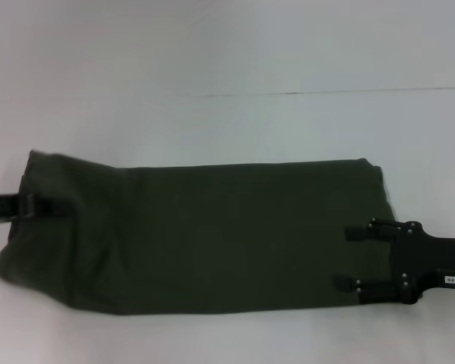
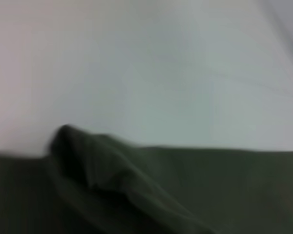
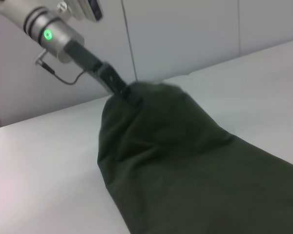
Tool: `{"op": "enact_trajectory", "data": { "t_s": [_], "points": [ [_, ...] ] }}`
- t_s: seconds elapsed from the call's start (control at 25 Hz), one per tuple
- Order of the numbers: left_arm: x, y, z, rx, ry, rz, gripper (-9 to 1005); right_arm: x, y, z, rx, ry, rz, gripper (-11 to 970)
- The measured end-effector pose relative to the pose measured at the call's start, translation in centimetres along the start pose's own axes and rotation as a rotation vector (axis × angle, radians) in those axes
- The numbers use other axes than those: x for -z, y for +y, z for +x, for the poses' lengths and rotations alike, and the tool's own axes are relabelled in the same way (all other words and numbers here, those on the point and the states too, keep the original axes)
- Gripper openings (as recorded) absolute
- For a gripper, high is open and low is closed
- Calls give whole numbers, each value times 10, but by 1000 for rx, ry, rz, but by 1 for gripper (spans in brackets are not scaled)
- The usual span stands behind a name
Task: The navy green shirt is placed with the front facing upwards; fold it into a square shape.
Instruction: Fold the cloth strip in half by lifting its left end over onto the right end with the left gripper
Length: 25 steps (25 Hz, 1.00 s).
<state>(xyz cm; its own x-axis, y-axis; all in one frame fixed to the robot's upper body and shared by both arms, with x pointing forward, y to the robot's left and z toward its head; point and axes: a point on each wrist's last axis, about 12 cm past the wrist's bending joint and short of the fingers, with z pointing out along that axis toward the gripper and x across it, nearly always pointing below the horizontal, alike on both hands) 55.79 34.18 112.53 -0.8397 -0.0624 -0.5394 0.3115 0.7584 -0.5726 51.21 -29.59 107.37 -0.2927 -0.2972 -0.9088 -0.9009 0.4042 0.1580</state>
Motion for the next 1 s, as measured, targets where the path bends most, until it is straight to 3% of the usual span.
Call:
{"op": "enact_trajectory", "data": {
  "t_s": [0.2, 0.52, 0.72, 1.0],
  "points": [
    [-32, -39, -15, -67, 18, 157, 67, -4, -2, 2, -12, 5, 15, 945],
    [-86, -83, -21, -122, 115, 242, 67, -8, -3, 8, -30, 7, 28, 944],
    [-99, -88, -20, -144, 136, 228, 67, -10, -2, 9, -33, 5, 25, 944],
    [-90, -76, -17, -118, 109, 194, 68, -10, -2, 8, -34, -4, 27, 944]
  ]
}}
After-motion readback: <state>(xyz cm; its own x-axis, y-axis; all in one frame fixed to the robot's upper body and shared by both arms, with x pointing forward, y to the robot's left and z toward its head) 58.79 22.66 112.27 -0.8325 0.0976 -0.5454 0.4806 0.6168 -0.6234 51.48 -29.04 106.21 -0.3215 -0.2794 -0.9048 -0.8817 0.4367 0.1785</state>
